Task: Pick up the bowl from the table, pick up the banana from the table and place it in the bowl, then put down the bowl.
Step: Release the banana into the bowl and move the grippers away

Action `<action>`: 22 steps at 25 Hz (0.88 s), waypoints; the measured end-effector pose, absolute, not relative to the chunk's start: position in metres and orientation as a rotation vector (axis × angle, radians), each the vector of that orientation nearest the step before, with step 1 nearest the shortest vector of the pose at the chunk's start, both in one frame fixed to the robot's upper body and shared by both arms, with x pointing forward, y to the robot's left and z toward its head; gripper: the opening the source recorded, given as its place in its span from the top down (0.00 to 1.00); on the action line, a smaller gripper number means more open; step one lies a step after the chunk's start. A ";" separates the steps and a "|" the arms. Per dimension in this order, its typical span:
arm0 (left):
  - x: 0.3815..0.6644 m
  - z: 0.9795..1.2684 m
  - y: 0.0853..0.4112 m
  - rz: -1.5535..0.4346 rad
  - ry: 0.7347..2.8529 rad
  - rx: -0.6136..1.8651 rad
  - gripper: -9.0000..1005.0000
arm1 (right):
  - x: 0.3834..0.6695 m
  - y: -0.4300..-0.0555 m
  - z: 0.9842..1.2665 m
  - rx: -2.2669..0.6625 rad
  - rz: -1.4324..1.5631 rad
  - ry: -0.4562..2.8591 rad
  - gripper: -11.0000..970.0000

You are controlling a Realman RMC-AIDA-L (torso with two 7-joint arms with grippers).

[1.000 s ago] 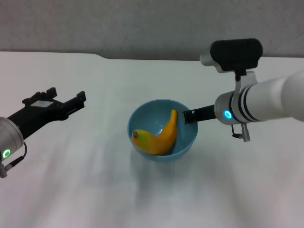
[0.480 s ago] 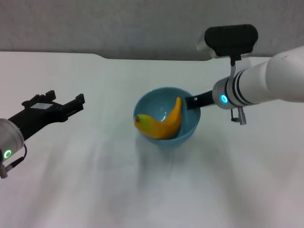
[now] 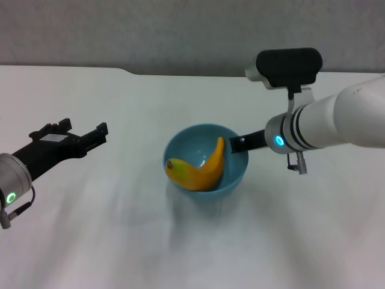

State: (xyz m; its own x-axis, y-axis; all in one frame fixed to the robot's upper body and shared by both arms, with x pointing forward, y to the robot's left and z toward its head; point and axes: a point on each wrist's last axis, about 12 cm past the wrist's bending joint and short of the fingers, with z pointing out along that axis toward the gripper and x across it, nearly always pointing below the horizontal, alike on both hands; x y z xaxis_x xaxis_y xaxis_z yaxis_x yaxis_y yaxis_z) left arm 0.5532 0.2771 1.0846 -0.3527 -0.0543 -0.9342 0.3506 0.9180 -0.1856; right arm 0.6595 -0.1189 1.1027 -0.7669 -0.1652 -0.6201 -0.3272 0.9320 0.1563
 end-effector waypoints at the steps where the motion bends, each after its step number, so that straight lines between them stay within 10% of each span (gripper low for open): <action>1: 0.553 1.084 0.277 -0.424 1.891 0.217 0.10 | 0.658 -0.120 1.101 -0.346 0.337 2.457 0.94; 22: 0.551 1.079 0.280 -0.416 1.909 0.204 0.10 | 0.645 -0.130 1.083 -0.343 0.341 2.451 0.94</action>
